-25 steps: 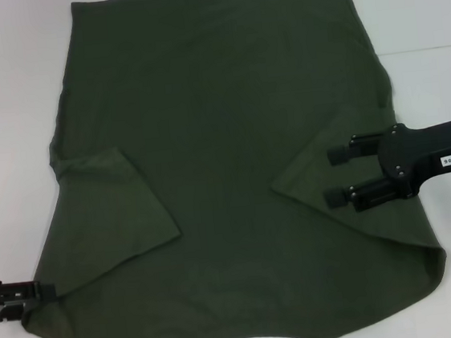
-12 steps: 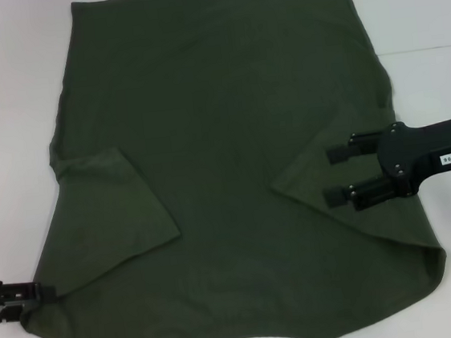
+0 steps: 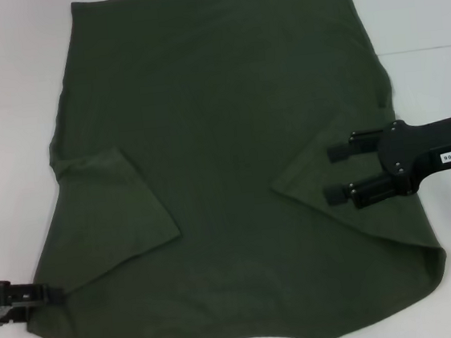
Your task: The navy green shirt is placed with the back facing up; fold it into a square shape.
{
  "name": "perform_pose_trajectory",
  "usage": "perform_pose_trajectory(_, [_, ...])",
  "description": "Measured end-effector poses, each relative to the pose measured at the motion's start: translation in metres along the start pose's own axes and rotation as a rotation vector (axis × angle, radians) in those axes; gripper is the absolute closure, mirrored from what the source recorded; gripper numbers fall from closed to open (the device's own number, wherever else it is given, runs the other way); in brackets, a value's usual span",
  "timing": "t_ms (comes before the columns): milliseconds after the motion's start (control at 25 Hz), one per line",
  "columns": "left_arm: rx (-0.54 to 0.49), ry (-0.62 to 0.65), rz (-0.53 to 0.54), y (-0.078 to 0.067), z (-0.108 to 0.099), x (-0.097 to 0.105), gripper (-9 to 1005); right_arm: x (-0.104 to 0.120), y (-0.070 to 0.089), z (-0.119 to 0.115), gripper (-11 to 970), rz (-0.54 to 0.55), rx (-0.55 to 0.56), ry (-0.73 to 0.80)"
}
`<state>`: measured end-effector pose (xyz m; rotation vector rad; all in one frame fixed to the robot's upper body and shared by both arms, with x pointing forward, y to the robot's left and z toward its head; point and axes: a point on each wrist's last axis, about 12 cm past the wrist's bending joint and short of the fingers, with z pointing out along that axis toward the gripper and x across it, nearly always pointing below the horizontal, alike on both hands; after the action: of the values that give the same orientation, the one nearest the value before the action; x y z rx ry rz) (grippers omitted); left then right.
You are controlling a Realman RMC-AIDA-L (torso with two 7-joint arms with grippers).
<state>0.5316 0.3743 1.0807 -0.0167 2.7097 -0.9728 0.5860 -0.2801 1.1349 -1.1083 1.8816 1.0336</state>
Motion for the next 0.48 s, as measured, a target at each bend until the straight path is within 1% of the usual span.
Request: perform_pose_trajectory(480, [0.017,0.028,0.016,-0.0062,0.0069,-0.0024,136,0.0001,0.0001,0.0001,37,0.000,-0.001,0.003])
